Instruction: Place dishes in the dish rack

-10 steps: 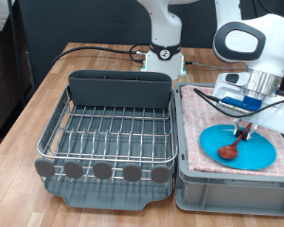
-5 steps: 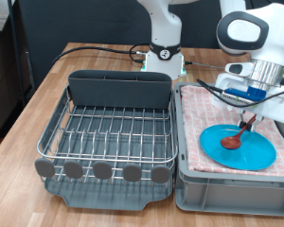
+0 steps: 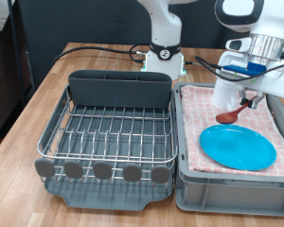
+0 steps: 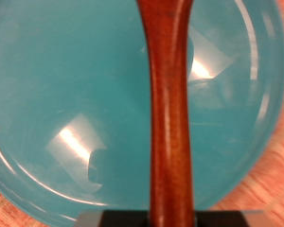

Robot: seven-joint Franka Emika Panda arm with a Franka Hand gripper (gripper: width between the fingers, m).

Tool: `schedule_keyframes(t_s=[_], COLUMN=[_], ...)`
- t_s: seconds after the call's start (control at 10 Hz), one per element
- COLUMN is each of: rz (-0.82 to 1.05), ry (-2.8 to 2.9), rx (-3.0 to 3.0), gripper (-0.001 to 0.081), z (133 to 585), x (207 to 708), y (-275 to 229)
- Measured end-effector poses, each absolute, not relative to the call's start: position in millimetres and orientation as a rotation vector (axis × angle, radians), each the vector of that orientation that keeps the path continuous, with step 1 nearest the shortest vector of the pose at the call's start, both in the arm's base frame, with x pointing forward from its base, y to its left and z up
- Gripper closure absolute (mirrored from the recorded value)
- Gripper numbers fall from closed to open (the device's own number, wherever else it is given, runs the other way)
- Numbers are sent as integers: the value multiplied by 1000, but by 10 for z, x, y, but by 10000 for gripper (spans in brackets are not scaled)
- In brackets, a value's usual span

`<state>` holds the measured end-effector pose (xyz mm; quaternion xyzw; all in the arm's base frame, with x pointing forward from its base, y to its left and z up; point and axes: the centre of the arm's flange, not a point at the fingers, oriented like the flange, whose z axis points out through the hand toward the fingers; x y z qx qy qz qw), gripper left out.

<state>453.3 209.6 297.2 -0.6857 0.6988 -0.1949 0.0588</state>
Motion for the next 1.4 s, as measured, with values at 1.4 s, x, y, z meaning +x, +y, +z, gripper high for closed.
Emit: schedule_keyframes(t_s=[1.4], rz=[-362], ry=[2770], rx=[-1468], gripper=[712], z=[3657], x=[3877], y=[973])
